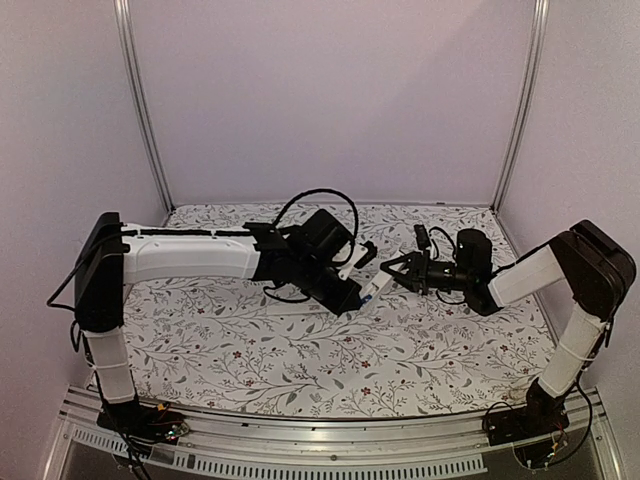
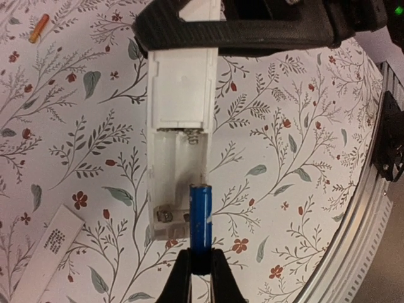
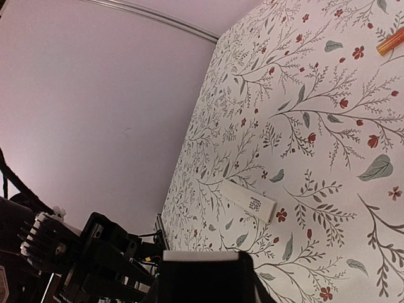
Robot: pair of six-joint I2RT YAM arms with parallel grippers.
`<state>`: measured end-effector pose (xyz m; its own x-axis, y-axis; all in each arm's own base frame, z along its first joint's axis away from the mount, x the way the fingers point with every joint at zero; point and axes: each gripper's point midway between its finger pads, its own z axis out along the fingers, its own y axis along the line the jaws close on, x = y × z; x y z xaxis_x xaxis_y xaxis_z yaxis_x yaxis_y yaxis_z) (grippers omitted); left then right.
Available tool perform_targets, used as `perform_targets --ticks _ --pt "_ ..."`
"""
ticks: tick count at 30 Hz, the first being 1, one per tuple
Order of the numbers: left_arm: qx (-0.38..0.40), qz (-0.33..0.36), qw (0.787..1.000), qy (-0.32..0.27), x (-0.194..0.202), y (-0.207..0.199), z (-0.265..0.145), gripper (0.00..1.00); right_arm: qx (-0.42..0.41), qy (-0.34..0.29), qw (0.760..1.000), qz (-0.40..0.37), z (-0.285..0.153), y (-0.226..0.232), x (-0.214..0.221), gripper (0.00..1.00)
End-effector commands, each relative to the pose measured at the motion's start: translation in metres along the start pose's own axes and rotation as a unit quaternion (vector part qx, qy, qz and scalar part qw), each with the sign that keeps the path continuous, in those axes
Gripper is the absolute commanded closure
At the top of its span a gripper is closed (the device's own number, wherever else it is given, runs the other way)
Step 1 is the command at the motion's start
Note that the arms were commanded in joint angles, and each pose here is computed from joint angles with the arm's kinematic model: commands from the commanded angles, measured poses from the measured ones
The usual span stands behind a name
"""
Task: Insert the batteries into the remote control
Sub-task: Place the battery in the battery compartment.
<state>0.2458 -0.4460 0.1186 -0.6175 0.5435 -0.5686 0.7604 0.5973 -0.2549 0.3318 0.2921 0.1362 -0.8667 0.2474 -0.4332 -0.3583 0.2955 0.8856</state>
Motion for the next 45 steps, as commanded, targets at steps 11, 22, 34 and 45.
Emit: perform_targets --ticks 11,22,34,45 --pt "-0.027 0.0 1.0 0.011 -0.004 0.009 0.003 1.0 -0.057 0.005 0.998 -0.001 0.004 0.02 0.006 1.0" --pt "-0.015 0.018 1.0 0.016 -0.006 0.002 0.01 1.0 -0.083 0.005 0.996 0.015 0.006 0.024 0.006 1.0" --pt "-0.026 0.02 0.999 0.014 -0.011 0.005 0.014 0.94 -0.098 0.013 0.995 0.018 0.01 0.032 0.009 1.0" --pt "-0.014 0.027 0.999 0.018 -0.01 0.0 0.015 0.85 -0.109 0.013 0.994 0.024 0.011 0.035 0.008 1.0"
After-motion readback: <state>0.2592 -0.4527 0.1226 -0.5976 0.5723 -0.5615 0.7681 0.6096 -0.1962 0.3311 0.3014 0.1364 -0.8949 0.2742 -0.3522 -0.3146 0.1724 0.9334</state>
